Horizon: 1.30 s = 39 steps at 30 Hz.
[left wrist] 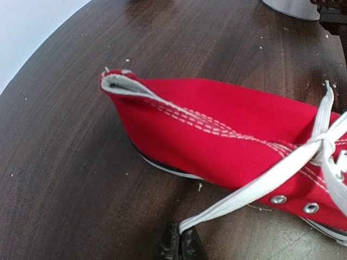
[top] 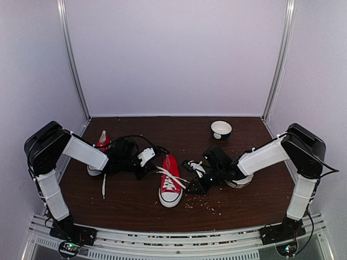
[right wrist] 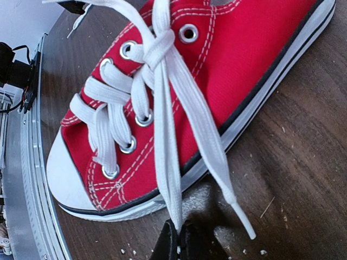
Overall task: Tie the shoes
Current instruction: Pull the loops with the shoelace from the shoe.
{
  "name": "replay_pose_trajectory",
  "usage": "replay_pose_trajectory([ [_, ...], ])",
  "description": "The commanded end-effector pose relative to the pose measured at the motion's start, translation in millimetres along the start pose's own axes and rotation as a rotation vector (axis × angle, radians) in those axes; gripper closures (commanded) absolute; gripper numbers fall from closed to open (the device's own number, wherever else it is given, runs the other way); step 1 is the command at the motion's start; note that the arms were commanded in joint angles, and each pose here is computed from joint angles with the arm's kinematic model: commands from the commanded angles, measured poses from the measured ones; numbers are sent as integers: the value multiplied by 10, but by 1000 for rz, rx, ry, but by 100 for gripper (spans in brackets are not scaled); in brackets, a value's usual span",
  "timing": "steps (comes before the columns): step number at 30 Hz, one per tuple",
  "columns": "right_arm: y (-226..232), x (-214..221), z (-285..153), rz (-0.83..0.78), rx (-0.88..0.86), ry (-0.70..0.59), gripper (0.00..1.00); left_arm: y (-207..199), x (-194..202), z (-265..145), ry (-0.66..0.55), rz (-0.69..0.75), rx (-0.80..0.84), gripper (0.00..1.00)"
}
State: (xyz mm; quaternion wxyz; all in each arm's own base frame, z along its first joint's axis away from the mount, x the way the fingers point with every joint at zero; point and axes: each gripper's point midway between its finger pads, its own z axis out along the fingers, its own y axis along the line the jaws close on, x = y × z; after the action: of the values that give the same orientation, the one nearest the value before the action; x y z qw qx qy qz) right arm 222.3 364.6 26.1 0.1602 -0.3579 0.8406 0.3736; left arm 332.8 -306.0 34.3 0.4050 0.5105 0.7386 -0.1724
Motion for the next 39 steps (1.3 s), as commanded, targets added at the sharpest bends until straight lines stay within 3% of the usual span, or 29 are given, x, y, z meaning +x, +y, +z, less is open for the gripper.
replay_pose_trajectory([
  [1,-125,488,84,94,4,133,100,296,264,-36,62,-75,-113,100],
  [14,-204,545,71,113,4,125,100,227,427,13,83,-102,-74,100],
  [20,-17,188,-27,22,-31,27,100,-294,53,-21,-74,7,142,100],
  [28,75,-15,-52,-36,-42,-2,99,-513,32,-75,-116,-4,243,100],
  [30,84,-12,-88,-45,-34,-1,89,-504,-1,-114,-128,-2,232,91],
  [34,92,-15,-286,-92,27,-7,65,-431,-132,-289,-175,10,166,54],
  [39,165,-356,-621,-162,120,-118,57,-212,-274,-585,-198,-9,3,41],
])
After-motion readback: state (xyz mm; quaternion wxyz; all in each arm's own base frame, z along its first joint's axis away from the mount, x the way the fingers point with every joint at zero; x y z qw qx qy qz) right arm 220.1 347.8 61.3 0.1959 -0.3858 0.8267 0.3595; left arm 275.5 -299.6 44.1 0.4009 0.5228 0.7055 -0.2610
